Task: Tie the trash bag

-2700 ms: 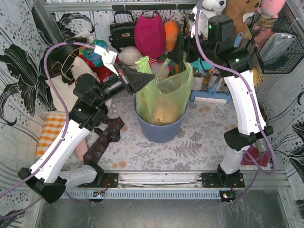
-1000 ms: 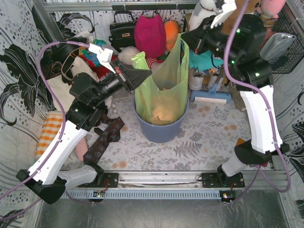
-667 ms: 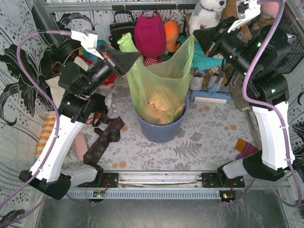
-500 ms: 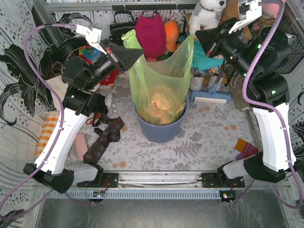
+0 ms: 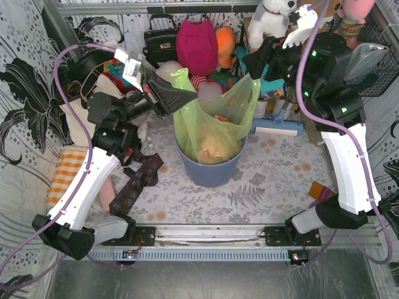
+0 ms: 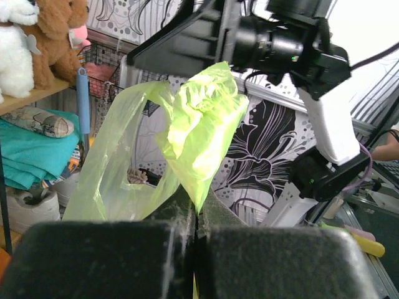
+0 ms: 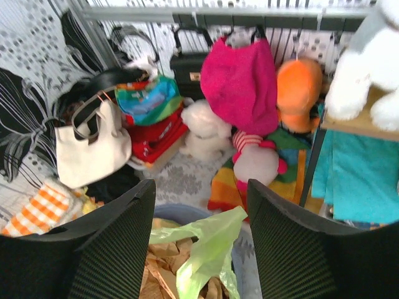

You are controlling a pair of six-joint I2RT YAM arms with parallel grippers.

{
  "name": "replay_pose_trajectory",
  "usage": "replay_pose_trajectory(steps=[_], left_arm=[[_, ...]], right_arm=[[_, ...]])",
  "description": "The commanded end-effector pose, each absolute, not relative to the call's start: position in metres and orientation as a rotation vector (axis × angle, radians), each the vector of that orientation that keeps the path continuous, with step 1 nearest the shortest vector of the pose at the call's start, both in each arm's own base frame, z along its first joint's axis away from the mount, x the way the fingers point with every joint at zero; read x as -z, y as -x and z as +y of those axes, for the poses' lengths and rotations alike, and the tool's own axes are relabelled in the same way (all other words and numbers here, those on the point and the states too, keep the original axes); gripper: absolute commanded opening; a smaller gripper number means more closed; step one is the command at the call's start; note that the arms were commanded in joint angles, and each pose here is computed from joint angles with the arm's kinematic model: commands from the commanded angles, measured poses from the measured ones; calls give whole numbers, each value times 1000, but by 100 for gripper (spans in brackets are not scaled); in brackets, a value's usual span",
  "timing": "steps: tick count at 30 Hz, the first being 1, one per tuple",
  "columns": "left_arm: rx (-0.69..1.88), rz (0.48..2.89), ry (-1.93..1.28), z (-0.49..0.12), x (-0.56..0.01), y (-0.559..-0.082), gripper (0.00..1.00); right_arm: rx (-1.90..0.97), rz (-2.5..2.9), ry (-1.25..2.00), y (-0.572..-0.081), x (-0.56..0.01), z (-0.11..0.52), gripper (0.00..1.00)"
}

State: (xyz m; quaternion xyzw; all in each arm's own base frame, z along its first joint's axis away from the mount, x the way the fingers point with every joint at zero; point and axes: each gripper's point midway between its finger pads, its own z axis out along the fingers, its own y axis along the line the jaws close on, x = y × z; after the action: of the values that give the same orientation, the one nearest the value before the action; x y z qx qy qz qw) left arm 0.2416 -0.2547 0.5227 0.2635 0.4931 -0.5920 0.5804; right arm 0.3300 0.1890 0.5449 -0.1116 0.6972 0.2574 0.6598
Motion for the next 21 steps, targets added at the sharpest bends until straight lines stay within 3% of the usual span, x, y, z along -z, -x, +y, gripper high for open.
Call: replay_pose_trajectory(steps=[1,16,19,21], left_arm=[[1385,1054,-677,-248,-538,-218,0],[1369,1076,-669,-246,-535,-216,0],[1364,1077,-667,-245,-535,-215,0],[1361,1078,-667,-245,-534,-215,0]], right_arm=[[-584,1658,256,-326,-528,189,60],[-557,1814,237,-288,-496,167,64],[-570,1811,243,-286,-496,169,59],[-588,1811,253,-286,-497,172,47]])
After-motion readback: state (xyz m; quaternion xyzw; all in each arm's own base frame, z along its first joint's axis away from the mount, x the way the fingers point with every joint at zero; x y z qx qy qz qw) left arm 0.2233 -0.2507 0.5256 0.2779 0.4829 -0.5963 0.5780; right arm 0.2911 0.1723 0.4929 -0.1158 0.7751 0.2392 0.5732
